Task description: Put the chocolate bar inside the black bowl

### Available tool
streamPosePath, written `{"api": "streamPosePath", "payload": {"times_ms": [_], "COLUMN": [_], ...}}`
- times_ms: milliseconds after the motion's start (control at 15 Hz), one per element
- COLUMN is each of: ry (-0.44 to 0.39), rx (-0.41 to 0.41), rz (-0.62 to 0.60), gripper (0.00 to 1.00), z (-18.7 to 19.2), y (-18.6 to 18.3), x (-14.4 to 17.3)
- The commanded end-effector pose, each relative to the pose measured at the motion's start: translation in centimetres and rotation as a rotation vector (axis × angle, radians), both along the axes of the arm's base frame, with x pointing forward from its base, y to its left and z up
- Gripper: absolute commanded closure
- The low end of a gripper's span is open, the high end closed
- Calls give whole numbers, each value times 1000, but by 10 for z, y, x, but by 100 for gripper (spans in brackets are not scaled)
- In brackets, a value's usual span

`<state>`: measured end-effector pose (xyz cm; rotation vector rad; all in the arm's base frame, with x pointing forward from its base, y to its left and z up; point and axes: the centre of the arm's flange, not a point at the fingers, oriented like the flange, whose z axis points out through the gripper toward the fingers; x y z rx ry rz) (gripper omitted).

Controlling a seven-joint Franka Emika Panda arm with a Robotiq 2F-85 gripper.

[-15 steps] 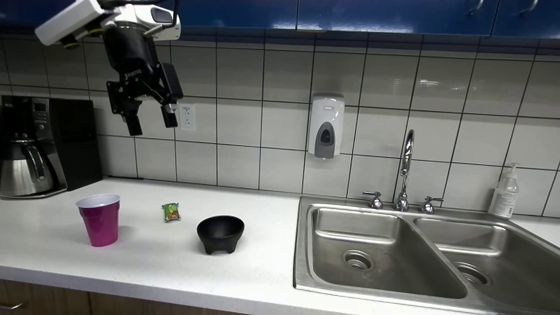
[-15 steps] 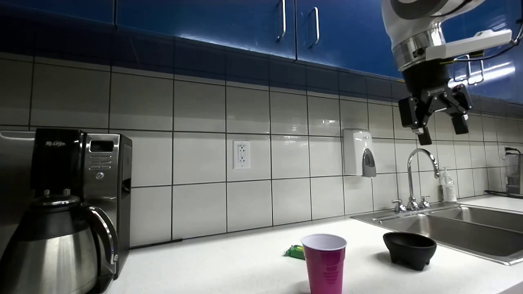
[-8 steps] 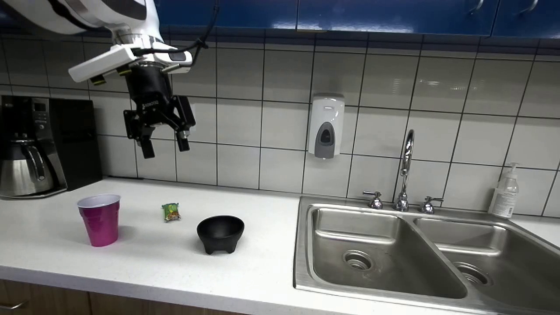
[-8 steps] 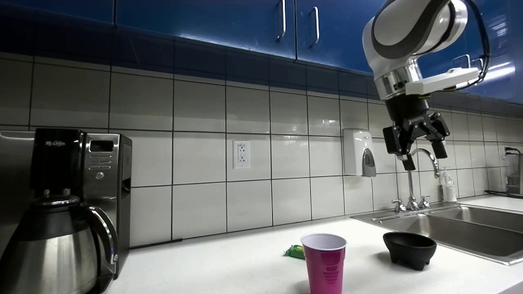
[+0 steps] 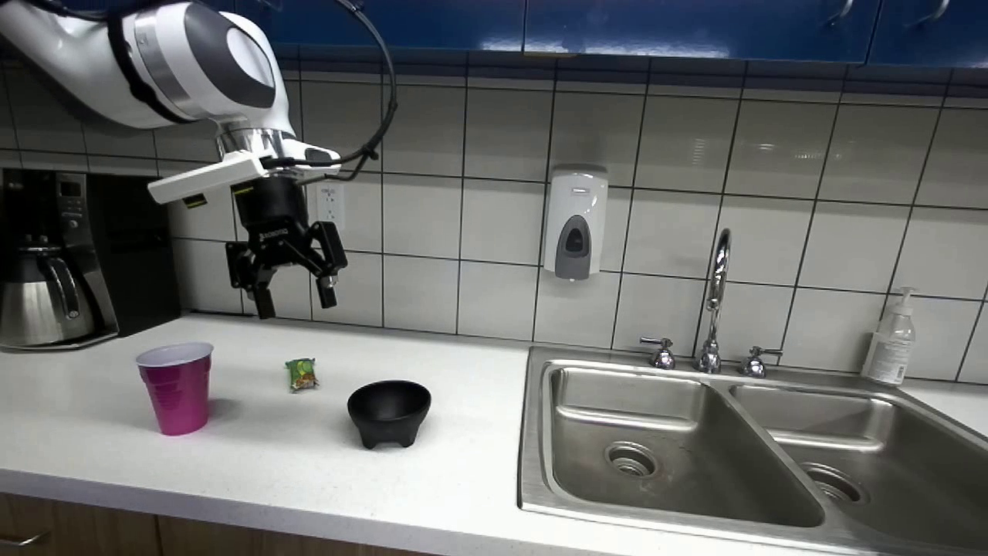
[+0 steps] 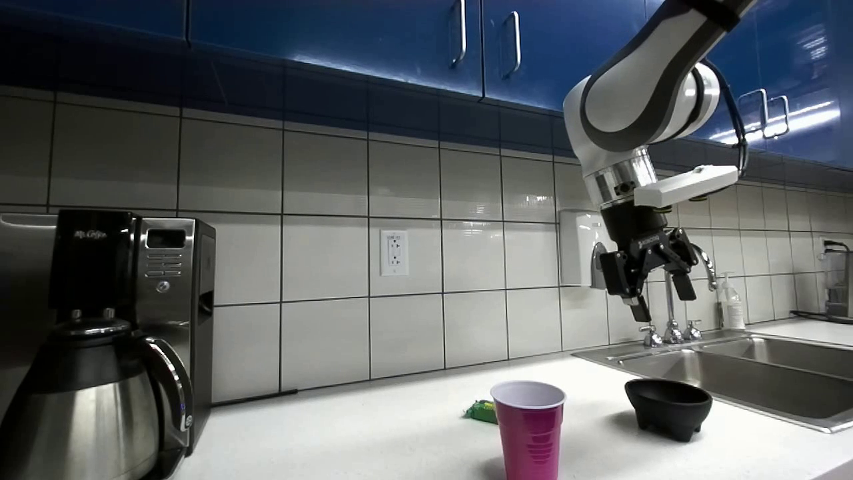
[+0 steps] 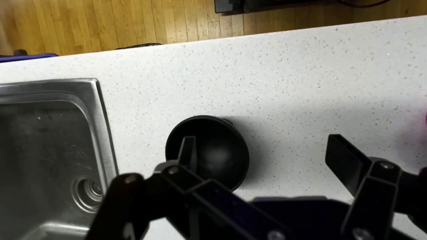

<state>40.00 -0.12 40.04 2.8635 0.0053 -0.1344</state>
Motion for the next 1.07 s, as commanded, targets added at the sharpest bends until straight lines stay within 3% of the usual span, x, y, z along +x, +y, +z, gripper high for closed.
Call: {"api": "streamPosePath", "payload": {"times_ms": [0,533,1000], "ry": [-9,-28,-29], "rx": [2,24,-10], "rz": [12,65,47], "gripper": [0,0,0], "z": [-17,-37,-57], "y": [9,32,77], "x": [24,74,125]}}
